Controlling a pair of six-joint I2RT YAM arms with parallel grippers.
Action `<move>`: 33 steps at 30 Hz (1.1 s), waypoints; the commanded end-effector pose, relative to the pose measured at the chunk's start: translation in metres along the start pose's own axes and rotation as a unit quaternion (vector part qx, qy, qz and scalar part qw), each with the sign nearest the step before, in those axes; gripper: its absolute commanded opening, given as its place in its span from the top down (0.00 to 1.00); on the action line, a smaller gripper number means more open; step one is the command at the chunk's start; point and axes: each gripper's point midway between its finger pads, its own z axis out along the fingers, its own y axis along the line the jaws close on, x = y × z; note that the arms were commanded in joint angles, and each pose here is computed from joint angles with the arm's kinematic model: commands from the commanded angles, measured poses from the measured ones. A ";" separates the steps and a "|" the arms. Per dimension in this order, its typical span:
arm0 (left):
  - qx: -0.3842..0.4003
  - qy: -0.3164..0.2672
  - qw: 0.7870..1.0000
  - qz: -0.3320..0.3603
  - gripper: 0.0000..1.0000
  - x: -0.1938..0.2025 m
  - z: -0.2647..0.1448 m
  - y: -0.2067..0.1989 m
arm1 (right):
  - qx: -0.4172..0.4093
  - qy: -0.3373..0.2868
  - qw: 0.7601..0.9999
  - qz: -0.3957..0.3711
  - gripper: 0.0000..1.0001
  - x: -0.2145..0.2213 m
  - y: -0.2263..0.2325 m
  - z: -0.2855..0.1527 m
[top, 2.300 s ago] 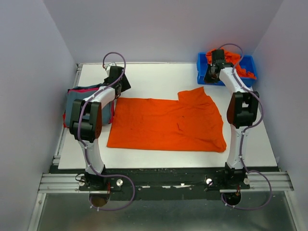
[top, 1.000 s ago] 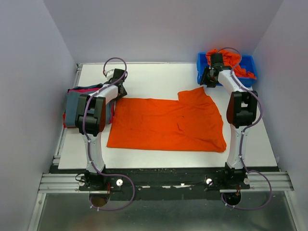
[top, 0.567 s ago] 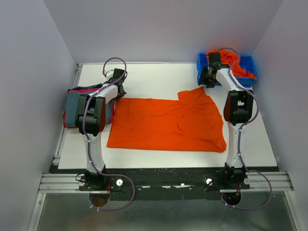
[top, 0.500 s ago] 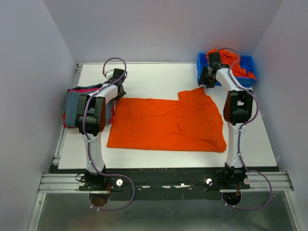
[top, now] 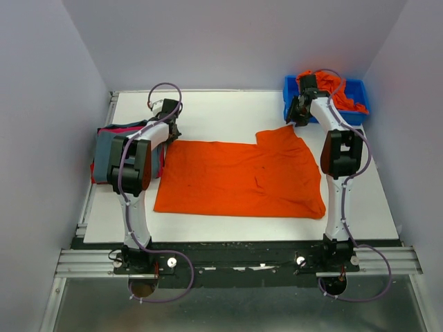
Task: Fold and stack the t-shirts
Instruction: Grap the side of the flattened tshirt furthest away from the robot with both arms
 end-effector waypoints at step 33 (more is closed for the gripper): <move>0.027 -0.071 0.997 -0.018 1.00 -0.039 -0.049 0.005 | -0.019 -0.058 0.998 -0.008 0.99 -0.012 0.005 -0.074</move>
